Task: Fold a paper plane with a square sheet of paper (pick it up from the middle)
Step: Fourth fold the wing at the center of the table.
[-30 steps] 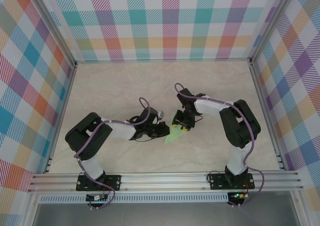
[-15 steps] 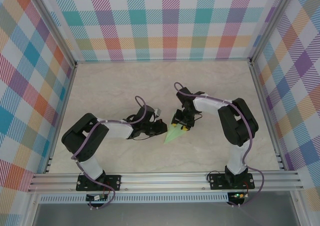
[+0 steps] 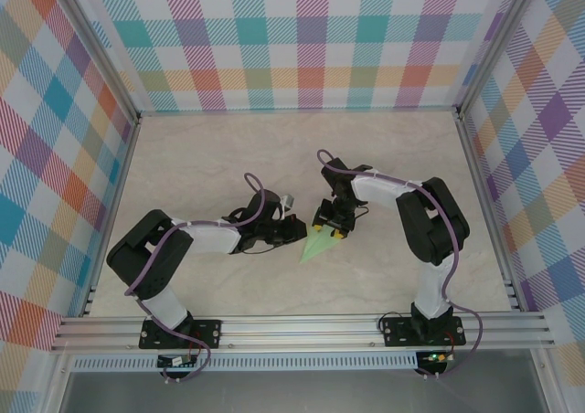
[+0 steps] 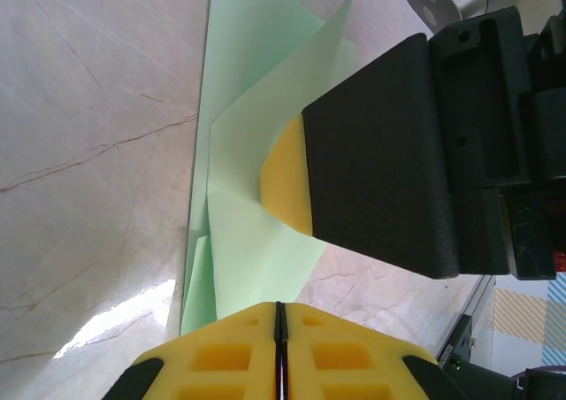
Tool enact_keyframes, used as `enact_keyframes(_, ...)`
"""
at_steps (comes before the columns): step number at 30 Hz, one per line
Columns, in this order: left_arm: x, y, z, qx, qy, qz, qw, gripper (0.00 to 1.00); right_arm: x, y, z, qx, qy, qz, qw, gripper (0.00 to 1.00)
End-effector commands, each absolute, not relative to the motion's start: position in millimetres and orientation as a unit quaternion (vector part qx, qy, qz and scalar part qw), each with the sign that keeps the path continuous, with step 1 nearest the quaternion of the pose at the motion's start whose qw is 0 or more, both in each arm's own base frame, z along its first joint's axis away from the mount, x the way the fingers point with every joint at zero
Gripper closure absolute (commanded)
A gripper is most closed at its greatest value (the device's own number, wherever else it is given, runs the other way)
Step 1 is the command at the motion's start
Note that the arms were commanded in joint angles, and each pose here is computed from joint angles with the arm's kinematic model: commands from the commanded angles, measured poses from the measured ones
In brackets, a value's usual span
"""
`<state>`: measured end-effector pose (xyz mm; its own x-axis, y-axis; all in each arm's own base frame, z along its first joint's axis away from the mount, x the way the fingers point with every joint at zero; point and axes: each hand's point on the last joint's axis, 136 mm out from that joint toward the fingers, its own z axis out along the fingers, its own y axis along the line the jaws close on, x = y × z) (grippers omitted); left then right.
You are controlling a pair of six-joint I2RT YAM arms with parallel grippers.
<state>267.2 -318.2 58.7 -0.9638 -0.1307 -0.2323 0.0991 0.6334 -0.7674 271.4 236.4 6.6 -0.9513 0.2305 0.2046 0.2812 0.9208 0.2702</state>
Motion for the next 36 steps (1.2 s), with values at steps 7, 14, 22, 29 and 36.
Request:
enact_keyframes(7, 265.8, -326.6, 57.0, -0.002, 0.883, -0.456, 0.112, 0.91, 249.5, 200.7, -61.6, -0.127, -0.984, -0.048, 0.113, 0.45)
enact_keyframes(14, 262.1, -334.6, 52.3, 0.006, 0.881, -0.463, 0.098, 0.91, 249.0, 200.5, -63.6, -0.133, -0.983, -0.045, 0.116, 0.43)
enact_keyframes(22, 263.7, -337.8, 44.1, 0.003, 0.884, -0.458, 0.093, 0.91, 247.6, 200.2, -65.3, -0.138, -0.982, -0.045, 0.120, 0.43)
enact_keyframes(29, 266.4, -329.5, 31.8, -0.005, 0.901, -0.423, 0.095, 0.93, 246.7, 200.0, -66.7, -0.138, -0.982, -0.043, 0.122, 0.43)
enact_keyframes(36, 264.9, -327.6, 23.8, -0.007, 0.907, -0.412, 0.087, 0.93, 245.4, 199.1, -67.6, -0.139, -0.982, -0.041, 0.123, 0.43)
